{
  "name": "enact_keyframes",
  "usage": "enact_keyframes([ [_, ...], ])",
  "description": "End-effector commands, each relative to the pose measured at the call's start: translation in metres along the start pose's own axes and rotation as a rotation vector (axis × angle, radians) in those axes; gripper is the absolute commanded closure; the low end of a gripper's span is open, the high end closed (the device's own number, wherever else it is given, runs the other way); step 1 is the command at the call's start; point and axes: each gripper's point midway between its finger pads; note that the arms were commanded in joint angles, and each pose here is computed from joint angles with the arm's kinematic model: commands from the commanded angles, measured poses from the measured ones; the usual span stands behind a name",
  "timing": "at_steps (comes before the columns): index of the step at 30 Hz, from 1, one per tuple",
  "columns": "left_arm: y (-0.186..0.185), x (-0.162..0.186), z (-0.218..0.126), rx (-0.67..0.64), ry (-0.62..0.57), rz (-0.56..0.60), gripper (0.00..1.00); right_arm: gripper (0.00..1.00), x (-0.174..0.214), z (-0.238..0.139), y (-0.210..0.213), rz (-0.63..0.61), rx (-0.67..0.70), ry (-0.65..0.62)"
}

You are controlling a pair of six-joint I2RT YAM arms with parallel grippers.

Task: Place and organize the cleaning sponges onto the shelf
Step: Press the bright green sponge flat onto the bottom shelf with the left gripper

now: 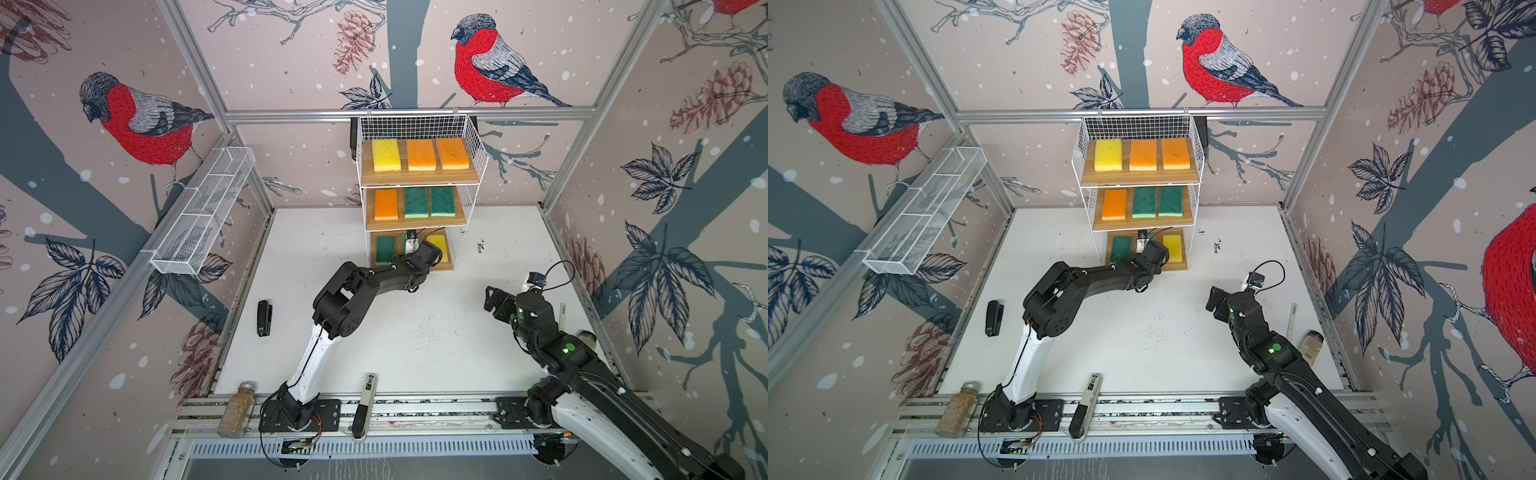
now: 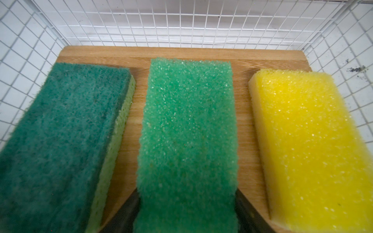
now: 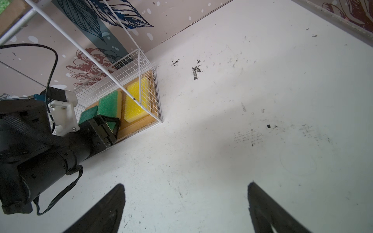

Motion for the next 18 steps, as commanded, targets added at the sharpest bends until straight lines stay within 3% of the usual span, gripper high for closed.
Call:
enact_keyframes([
  [1, 0.0046, 0.0035, 0.0005, -0.016, 0.011, 0.010, 0.38, 0.06, 0.0001, 0.0000, -0.0005, 0.016, 0.000, -0.001],
  [18, 0.0053, 0.0063, -0.0009, -0.015, 0.027, -0.003, 0.32, 0.05, 0.0009, 0.0018, -0.0021, 0.006, 0.017, 0.007],
])
Point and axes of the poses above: each gripper's point midway between its finger pads, its own z axis out along the fingers, its own y axis along the line the jaws close on, x = y × z, and after that the axes turned 2 degrees about z, right-handed
